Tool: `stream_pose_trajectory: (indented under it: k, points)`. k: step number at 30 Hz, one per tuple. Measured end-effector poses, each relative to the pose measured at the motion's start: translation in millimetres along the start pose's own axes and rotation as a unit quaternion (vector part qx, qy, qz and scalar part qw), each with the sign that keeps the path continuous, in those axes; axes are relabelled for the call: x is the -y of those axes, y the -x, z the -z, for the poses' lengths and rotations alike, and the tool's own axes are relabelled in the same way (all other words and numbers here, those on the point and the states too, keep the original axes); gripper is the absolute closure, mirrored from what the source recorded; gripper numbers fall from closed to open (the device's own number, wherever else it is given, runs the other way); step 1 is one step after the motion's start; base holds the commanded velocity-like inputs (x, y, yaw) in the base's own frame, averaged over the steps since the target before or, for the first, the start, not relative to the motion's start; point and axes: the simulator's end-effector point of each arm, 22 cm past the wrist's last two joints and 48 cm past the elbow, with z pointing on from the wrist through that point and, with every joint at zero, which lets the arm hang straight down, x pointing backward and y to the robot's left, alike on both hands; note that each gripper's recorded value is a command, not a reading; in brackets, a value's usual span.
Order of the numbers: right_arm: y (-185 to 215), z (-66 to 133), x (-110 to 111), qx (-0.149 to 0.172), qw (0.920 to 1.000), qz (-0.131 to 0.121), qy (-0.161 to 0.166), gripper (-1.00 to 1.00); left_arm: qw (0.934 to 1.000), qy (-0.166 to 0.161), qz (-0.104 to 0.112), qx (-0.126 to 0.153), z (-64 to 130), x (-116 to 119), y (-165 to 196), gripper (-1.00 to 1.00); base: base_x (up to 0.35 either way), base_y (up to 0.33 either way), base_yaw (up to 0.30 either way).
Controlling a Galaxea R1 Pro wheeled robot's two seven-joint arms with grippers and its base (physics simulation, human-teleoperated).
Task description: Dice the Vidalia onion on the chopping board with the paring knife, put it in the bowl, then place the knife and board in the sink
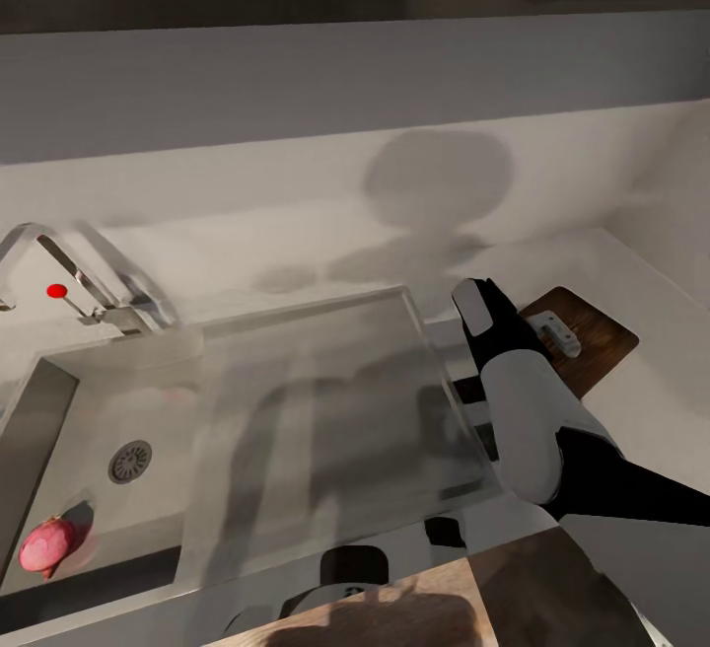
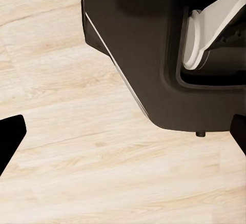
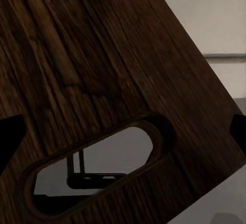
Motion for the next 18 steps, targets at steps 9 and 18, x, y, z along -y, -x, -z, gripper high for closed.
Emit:
stream_pose_trajectory:
  k: [9, 18]
  points:
    - [0.6, -0.9, 0.0, 0.001, 1.0000, -0.001, -0.001, -1.00, 1.0000, 0.000, -0.001, -0.004, 1.2, 0.2, -3.4, -1.00, -0.063, 0.000, 0.000]
    - [0.9, -0.6, 0.1, 0.001, 1.0000, -0.001, 0.000, -1.00, 1.0000, -0.001, -0.001, -0.004, 1.3, 0.3, -3.8, -1.00, -0.016, 0.000, 0.000]
